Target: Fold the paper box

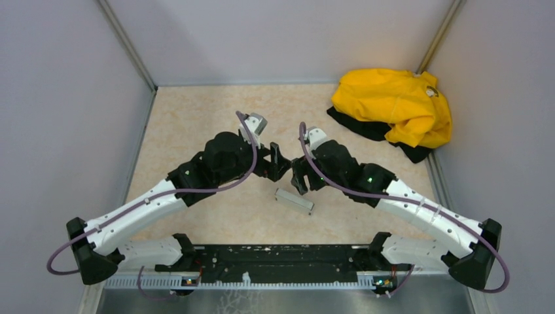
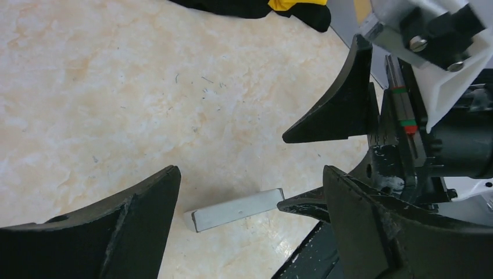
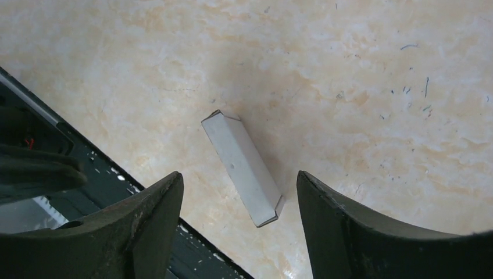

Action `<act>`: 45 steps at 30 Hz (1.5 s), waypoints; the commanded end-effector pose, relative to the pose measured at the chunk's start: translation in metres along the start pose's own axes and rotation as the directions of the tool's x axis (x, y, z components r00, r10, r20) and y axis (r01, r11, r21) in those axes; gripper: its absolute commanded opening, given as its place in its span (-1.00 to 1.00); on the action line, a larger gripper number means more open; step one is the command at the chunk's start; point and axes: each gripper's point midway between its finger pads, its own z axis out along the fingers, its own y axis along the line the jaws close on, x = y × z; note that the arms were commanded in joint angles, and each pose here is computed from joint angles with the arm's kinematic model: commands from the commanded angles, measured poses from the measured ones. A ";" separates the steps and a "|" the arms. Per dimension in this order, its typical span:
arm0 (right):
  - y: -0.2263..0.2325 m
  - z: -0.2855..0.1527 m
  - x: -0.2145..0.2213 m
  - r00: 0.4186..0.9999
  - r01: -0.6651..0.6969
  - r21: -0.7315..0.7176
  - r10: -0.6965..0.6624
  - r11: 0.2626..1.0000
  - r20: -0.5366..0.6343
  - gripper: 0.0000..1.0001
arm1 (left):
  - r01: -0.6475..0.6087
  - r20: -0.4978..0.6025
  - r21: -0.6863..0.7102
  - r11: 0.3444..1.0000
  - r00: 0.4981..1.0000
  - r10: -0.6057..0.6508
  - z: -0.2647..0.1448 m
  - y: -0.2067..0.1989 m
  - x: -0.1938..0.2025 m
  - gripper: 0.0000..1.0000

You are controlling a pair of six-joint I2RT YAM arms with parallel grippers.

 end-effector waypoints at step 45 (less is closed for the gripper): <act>-0.051 0.044 0.167 0.456 -0.796 0.335 0.863 0.505 -0.218 -1.00 | 0.432 -0.519 -0.142 0.891 0.734 -0.439 0.007 0.133 0.170 -0.71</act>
